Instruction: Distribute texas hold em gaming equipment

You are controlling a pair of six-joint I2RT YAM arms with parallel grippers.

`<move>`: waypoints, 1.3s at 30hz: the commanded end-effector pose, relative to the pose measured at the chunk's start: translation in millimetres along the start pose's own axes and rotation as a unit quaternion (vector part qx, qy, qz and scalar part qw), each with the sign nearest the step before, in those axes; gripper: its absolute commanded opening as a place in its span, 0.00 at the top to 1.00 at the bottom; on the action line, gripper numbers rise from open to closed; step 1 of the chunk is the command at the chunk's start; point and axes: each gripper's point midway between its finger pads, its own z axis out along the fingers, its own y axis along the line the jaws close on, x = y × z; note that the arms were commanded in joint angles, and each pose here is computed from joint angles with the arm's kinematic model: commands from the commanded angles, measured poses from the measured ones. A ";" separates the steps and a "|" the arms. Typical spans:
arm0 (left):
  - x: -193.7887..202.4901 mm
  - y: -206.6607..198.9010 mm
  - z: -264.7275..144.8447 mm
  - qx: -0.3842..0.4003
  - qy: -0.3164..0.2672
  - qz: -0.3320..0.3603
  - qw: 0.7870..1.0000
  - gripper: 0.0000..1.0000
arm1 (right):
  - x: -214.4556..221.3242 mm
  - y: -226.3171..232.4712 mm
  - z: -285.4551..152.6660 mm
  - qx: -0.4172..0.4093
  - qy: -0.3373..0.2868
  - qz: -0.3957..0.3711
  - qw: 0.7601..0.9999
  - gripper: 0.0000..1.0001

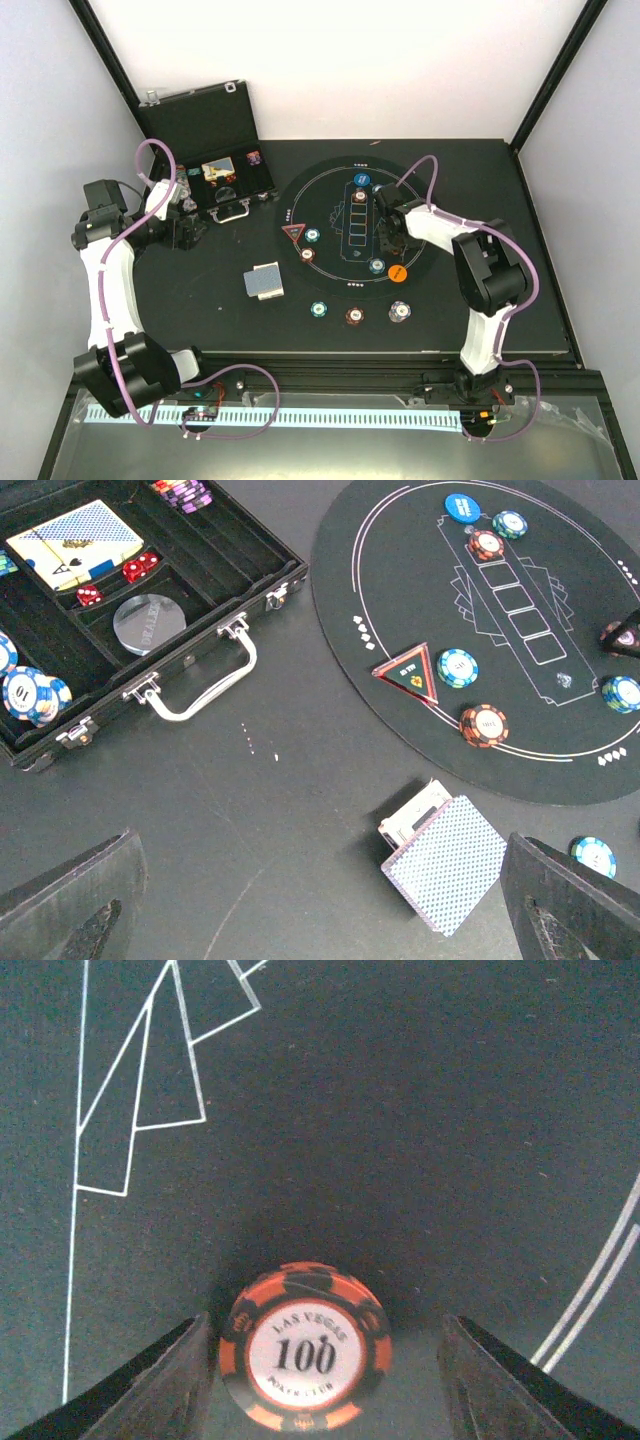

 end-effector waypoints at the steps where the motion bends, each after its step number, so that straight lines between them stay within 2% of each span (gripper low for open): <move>1: -7.7 -6.2 -6.6 0.005 -0.018 0.013 1.000 0.01 | -13.9 -13.0 -37.7 0.003 -0.036 0.016 0.999 0.33; 5: -8.5 -7.5 -6.6 0.009 -0.020 0.013 1.000 0.01 | 0.0 -16.9 -64.2 -0.008 -0.053 0.025 0.998 0.23; 15: -11.5 -8.0 -5.5 0.015 -0.026 0.012 0.999 0.01 | 105.2 -6.3 -88.5 -0.053 -0.013 0.023 0.998 0.15; 22: -12.0 -7.9 -4.3 0.019 -0.027 0.009 0.999 0.01 | 132.2 15.7 -100.9 -0.090 -0.002 0.016 0.996 0.10; 29: -11.3 -9.2 -5.1 0.019 -0.027 0.012 0.999 0.01 | 156.2 21.6 -87.9 -0.080 0.026 0.007 0.996 0.12; 39: -13.1 -9.6 -6.2 0.019 -0.030 0.014 0.999 0.01 | 165.6 20.9 -81.4 -0.071 0.036 0.002 0.997 0.28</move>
